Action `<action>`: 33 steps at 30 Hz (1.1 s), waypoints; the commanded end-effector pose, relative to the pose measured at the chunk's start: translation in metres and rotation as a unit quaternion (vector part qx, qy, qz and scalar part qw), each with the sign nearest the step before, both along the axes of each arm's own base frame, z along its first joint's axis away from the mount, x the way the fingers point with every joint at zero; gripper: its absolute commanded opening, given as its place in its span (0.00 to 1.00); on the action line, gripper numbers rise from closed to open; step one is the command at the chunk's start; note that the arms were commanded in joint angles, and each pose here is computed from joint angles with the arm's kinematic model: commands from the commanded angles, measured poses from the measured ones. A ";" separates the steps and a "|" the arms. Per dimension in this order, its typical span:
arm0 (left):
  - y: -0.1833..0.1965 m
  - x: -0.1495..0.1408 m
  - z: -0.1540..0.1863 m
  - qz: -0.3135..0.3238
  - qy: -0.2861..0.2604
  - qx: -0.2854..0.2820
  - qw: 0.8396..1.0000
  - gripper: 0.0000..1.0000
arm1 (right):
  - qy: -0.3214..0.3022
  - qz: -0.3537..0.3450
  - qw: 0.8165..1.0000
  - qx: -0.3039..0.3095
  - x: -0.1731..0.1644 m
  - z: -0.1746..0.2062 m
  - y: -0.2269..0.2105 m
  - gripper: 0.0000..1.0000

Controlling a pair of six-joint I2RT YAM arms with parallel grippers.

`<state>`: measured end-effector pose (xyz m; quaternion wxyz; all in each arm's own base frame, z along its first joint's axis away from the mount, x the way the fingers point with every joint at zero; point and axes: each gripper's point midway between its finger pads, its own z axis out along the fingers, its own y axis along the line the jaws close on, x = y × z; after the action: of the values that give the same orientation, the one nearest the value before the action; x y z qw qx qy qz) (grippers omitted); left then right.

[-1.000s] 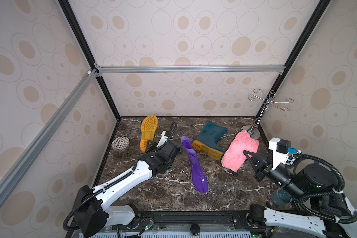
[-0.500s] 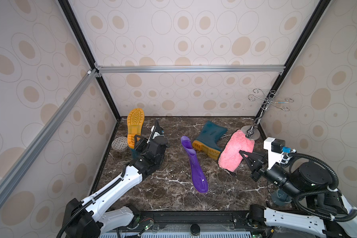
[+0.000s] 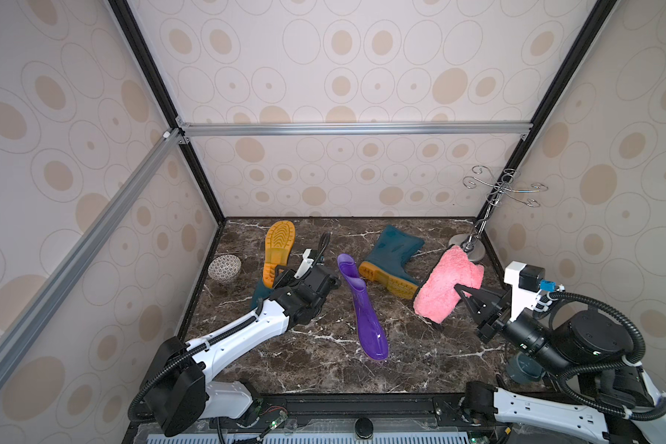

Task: Wipe the rubber boots with a cloth
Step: Adjust the rubber boot at the center of the board.

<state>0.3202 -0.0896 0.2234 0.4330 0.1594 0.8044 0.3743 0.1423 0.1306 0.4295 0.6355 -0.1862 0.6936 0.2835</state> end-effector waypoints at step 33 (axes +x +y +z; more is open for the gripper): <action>-0.009 -0.049 -0.127 0.056 0.043 -0.311 0.948 0.00 | 0.046 0.020 0.996 -0.080 0.015 -0.032 0.054 0.00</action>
<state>0.2862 -0.1245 0.1172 0.4235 0.0329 0.9007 0.0914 0.1571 0.1845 0.3914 0.5756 -0.2429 0.7432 0.2396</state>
